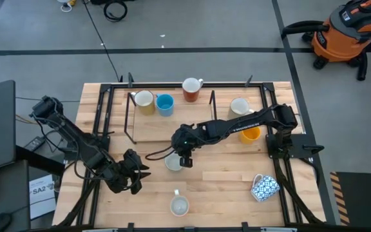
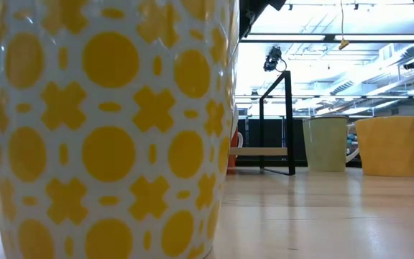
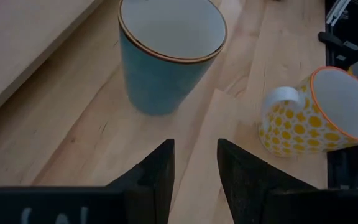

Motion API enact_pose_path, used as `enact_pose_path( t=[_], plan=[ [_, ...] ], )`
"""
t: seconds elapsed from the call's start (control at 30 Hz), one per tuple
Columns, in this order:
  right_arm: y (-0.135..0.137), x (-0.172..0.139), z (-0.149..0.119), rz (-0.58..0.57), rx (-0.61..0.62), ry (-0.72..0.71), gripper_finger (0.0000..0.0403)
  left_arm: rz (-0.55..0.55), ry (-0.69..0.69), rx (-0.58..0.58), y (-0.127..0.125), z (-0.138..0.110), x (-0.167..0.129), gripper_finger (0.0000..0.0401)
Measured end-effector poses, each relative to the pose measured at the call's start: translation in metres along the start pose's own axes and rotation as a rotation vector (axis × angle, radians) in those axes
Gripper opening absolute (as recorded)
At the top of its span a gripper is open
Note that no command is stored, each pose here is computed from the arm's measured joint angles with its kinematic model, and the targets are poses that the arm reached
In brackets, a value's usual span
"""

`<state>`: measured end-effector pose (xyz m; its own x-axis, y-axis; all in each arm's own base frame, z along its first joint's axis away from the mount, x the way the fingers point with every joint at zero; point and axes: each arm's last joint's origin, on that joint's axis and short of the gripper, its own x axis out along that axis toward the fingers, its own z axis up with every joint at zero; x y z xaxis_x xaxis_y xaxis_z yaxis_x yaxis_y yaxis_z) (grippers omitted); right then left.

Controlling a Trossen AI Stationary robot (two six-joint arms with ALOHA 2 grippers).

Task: Place coffee mugs
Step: Put the light blue mug on the shelf

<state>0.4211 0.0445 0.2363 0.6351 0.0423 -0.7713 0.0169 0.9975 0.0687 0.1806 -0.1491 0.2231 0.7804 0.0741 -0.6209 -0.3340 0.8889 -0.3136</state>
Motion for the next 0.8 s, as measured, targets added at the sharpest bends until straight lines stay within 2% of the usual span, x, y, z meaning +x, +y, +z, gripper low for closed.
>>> enact_pose_path(
  t=[0.47, 0.8],
  plan=[
    [-0.002, 0.005, -0.009, -0.034, 0.0, 0.031, 0.0125, 0.0, 0.0, 0.001, 0.0, 0.0, 0.0, 0.0128],
    [-0.002, 0.007, -0.015, -0.031, 0.057, 0.054, 0.0119, 0.0, 0.0, 0.001, 0.0, 0.0, 0.0, 0.0128]
  ],
)
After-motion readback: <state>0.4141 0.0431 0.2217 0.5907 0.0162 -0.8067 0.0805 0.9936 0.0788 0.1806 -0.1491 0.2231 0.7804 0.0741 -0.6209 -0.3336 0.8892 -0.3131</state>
